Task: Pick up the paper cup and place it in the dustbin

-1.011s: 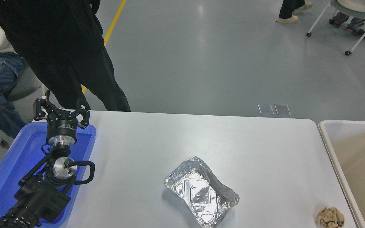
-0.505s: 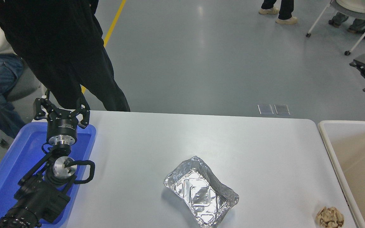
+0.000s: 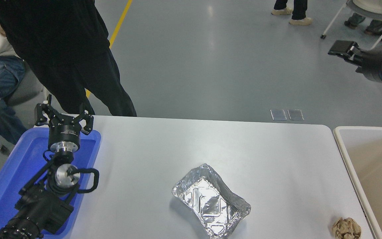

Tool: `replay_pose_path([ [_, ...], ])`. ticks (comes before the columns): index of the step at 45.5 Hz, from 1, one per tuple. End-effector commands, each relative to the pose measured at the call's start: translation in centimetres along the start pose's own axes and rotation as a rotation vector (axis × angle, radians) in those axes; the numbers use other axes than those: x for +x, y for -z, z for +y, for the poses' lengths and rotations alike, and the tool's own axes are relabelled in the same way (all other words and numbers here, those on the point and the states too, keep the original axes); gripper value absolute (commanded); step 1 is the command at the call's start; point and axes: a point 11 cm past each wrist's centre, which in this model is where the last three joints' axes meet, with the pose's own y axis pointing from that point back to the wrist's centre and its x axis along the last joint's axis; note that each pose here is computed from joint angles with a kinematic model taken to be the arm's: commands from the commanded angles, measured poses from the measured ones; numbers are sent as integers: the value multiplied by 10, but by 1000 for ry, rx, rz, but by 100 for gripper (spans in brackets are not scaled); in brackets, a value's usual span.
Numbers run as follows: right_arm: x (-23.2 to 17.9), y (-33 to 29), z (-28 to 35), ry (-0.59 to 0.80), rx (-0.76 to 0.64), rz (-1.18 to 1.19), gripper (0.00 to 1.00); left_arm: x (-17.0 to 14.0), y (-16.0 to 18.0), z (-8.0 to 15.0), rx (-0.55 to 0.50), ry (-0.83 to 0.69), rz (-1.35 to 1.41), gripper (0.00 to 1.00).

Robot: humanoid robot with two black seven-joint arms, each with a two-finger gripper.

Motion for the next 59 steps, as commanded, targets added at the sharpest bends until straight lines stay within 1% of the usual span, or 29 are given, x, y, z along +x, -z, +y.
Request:
replay_pose_path([
  [1, -22, 64, 19, 167, 49, 194, 100, 0, 0, 0, 0, 0, 0, 99],
  [12, -59, 131, 32, 290, 106, 398, 100, 0, 0, 0, 0, 0, 0, 99],
  [19, -80, 166, 42, 376, 155, 430, 100, 0, 0, 0, 0, 0, 0, 99],
  [25, -94, 179, 47, 441, 166, 471, 100, 0, 0, 0, 0, 0, 0, 99],
  [30, -104, 179, 50, 509, 159, 483, 100, 1, 0, 0, 0, -2, -1, 99],
  [40, -126, 160, 67, 707, 105, 476, 100, 0, 0, 0, 0, -1, -1, 99],
  [44, -128, 149, 71, 737, 81, 466, 100, 0, 0, 0, 0, 0, 0, 99],
  [49, -123, 138, 73, 759, 58, 436, 100, 0, 0, 0, 0, 0, 0, 99],
  [52, -120, 127, 77, 795, 36, 410, 100, 0, 0, 0, 0, -1, -1, 99],
  [56, -118, 122, 83, 846, 42, 359, 100, 0, 0, 0, 0, -1, -1, 99],
  [59, -117, 123, 85, 855, 51, 321, 100, 0, 0, 0, 0, 0, 0, 99],
])
